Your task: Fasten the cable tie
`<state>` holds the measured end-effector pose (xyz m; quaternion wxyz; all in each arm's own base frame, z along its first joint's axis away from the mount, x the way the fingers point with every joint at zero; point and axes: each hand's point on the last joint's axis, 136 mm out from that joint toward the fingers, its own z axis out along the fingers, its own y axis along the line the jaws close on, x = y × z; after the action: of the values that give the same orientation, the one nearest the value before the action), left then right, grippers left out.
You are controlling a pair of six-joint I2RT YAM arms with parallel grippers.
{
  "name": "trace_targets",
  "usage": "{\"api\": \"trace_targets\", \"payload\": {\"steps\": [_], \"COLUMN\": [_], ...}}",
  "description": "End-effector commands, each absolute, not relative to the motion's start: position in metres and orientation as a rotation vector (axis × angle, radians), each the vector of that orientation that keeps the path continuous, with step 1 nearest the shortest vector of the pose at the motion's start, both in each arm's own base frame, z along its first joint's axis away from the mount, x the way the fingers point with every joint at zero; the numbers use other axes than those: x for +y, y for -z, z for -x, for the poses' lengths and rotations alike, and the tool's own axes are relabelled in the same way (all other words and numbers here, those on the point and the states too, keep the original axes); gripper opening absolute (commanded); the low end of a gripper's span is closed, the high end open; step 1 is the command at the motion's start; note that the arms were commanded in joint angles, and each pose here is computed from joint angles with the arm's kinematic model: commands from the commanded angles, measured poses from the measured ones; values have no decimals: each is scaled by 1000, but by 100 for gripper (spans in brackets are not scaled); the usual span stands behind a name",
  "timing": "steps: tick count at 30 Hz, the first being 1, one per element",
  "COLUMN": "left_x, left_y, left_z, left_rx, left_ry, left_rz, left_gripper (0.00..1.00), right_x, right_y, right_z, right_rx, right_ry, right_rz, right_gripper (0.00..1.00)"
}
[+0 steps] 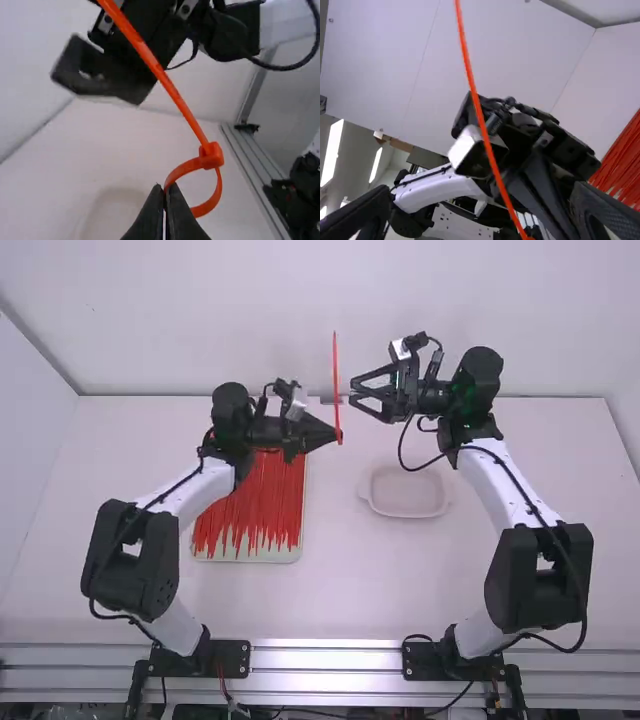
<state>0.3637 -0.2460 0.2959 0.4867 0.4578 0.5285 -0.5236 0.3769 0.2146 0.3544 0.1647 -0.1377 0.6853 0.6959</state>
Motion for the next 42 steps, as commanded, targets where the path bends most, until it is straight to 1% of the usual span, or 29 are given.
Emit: {"api": "trace_targets", "payload": {"steps": [1, 5, 9, 13, 15, 17, 18, 19, 24, 25, 27, 28, 30, 31, 32, 34, 35, 37, 39, 40, 42], "left_x": [-231, -224, -224, -229, -229, -230, -231, -236, -246, -248, -252, -253, -251, -249, -248, -245, -245, -245, -245, -244, -243], "left_y": [-320, -337, -338, -332, -329, -325, -325, -325, -324, -324, -324, -324, -324, -324, -324, -324, -324, -324, -325, -326, -327], "left_z": [-353, -348, -349, -348, -349, -350, -348, -343, -335, -334, -331, -330, -332, -333, -334, -336, -338, -341, -341, -341, -341], "left_rx": [1316, 1280, 1276, 1315, 1335, 1361, 1359, 1347, 1345, 1344, 1340, 1339, 1342, 1346, 1350, 1358, 1361, 1369, 1359, 1355, 1349], "left_ry": [1360, 1364, 1357, 1397, 1408, 1429, 1432, 1445, 1476, 1481, 1491, 1492, 1487, 1485, 1487, 1484, 1479, 1476, 1467, 1463, 1456], "left_rz": [-1081, -1081, -1072, -1062, -1054, -1044, -1049, -1077, -1100, -1104, -1115, -1116, -1110, -1104, -1100, -1088, -1076, -1059, -1065, -1065, -1065], "left_gripper": [2, 2, 2, 2, 2, 2, 2, 2, 2, 2, 2, 3, 2, 2, 2, 2, 2, 2, 2, 2, 2], "right_x": [215, 219, 231, 244, 248, 251, 250, 250, 253, 253, 253, 253, 255, 257, 257, 256, 256, 258, 259, 259, 258], "right_y": [-374, -373, -373, -373, -374, -375, -375, -375, -375, -375, -375, -375, -375, -375, -375, -374, -374, -374, -374, -374, -374], "right_z": [-367, -362, -355, -346, -346, -347, -348, -350, -347, -347, -347, -347, -345, -344, -344, -343, -342, -339, -337, -337, -337], "right_rx": [1905, 1897, 1902, 1876, 1870, 1866, 1865, 1865, 1878, 1880, 1882, 1881, 1881, 1883, 1883, 1885, 1887, 1890, 1891, 1892, 1892], "right_ry": [-1952, -1952, -1974, -1970, -1968, -1966, -1964, -1961, -1979, -1981, -1982, -1982, -1985, -1991, -1991, -1992, -1995, -2003, -2007, -2008, -2007], "right_rz": [483, 529, 560, 630, 631, 617, 612, 602, 596, 593, 593, 595, 603, 606, 606, 613, 622, 637, 646, 649, 648], "right_gripper": [99, 98, 99, 99, 97, 90, 90, 87, 80, 77, 68, 66, 53, 50, 49, 40, 38, 37, 30, 25, 9]}}
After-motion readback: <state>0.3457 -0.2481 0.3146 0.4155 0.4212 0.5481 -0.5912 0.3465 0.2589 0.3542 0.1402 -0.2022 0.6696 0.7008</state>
